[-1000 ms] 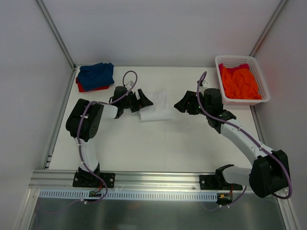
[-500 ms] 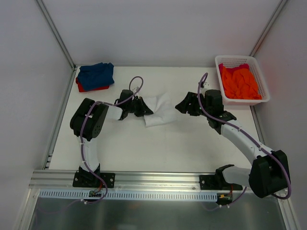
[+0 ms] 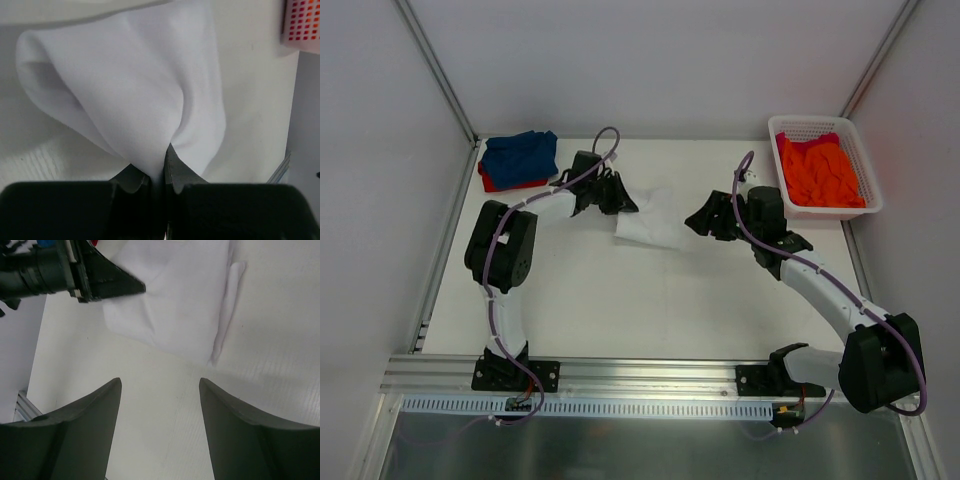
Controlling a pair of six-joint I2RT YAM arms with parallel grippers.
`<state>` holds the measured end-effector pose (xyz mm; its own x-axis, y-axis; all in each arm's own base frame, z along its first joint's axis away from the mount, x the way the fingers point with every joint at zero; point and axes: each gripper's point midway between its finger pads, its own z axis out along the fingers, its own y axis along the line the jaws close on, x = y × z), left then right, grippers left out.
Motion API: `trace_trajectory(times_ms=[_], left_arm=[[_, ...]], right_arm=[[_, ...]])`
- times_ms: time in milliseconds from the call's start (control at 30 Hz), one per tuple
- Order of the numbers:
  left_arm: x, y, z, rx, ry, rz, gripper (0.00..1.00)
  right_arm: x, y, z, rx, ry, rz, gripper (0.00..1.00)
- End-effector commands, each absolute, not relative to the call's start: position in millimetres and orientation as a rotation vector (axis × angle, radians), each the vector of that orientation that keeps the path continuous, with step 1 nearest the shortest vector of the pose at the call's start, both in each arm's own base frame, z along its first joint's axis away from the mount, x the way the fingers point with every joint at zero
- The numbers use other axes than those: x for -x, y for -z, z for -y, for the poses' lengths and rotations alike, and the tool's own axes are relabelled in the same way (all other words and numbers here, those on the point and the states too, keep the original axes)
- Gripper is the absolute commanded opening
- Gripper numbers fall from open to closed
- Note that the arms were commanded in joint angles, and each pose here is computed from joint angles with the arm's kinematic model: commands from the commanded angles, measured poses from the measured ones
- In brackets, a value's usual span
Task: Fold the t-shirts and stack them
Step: Neatly place the folded tshirt to the corner
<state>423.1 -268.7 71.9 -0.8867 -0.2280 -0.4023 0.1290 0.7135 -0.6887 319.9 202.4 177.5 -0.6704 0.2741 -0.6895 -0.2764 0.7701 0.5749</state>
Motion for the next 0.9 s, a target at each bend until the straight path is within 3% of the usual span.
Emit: trace_trajectory(times_ms=[0, 467, 867], left_arm=[[-456, -125, 251, 0.011, 0.977, -2.362, 0.0], [-537, -206, 170, 0.003, 0.923, -2.177, 0.0], [-587, -233, 88, 0.032, 0.814, -2.099, 0.0]], right_arm=[[-325, -188, -205, 0.011, -0.879, -2.09, 0.67], [-328, -185, -204, 0.016, -0.878, -2.092, 0.67], [-327, -179, -207, 0.02, -0.901, -2.095, 0.67]])
